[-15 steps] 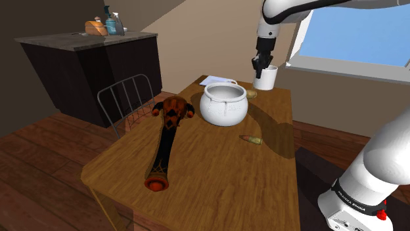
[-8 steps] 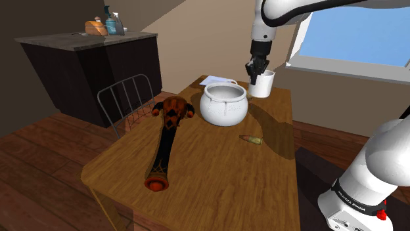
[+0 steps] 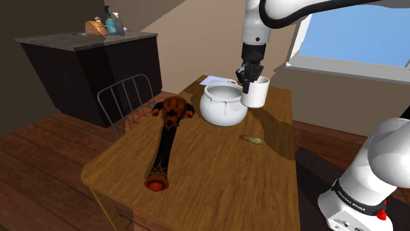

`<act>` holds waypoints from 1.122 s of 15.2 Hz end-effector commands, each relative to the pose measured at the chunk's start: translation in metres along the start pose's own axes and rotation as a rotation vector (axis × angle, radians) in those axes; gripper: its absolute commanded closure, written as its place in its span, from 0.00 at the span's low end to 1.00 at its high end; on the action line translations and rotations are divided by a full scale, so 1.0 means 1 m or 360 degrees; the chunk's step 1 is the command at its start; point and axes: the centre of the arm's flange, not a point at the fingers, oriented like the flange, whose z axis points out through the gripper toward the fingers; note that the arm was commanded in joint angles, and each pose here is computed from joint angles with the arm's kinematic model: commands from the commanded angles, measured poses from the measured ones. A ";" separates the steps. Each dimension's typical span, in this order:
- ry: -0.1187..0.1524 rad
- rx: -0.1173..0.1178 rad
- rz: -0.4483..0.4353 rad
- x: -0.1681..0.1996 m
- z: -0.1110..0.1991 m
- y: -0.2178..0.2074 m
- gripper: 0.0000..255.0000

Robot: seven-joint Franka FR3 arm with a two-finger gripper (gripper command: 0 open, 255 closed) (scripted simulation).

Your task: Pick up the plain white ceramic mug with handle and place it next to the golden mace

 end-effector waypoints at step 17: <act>0.0001 0.0000 0.0002 -0.078 0.012 -0.192 1.00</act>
